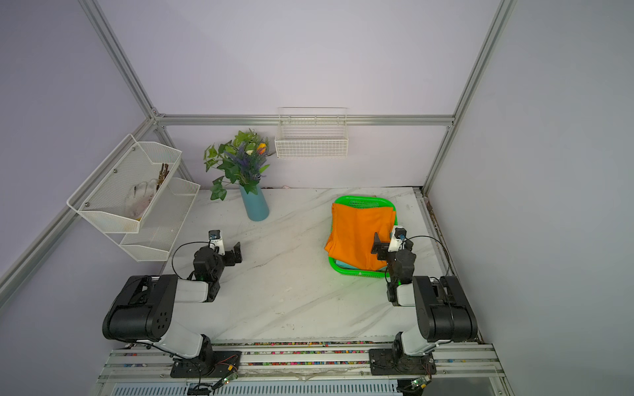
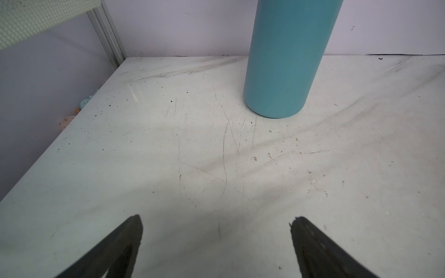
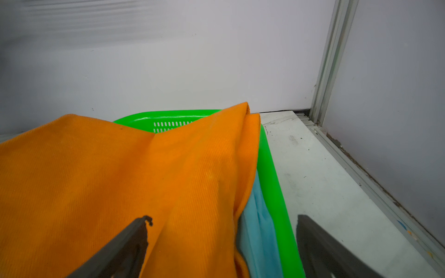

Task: Put the folded long pants in the basket
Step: Reset both arms

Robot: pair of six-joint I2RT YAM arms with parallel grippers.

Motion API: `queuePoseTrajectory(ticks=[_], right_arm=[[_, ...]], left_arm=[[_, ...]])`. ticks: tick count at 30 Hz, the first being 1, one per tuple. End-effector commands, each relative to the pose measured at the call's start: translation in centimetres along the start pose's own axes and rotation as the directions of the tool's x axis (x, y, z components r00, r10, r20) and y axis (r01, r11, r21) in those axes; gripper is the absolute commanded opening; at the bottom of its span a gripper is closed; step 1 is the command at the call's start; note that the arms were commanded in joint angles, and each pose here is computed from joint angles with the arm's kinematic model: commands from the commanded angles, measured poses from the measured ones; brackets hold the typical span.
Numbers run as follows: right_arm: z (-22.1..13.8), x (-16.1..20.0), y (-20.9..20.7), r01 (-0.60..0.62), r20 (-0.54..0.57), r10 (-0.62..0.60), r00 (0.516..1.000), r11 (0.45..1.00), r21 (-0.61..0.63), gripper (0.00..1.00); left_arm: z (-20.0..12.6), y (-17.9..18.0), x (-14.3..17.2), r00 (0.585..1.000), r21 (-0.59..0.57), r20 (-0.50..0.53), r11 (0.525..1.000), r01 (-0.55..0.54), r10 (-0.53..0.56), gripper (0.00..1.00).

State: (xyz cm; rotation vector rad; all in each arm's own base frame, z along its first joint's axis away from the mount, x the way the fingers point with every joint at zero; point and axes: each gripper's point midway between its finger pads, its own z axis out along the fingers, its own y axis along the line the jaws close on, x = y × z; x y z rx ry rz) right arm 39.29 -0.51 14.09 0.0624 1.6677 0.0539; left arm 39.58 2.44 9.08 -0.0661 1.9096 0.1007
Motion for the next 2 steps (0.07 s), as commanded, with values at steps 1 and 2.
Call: queuePoseTrajectory(ticks=[1,2], right_arm=[[0.3,1.12,1.02,0.006,-0.041,-0.008,0.999,0.999,-0.038,0.99],[0.13,1.05,1.02,0.007,-0.036,-0.009,0.999,0.999,-0.04,0.99]], left_arm=[[0.14,0.49,-2.14,0.998,-0.025,0.067,1.0,-0.007,0.009,1.0],[0.13,0.51,-2.09,0.998,-0.025,0.066,1.0,-0.007,0.009,1.0]])
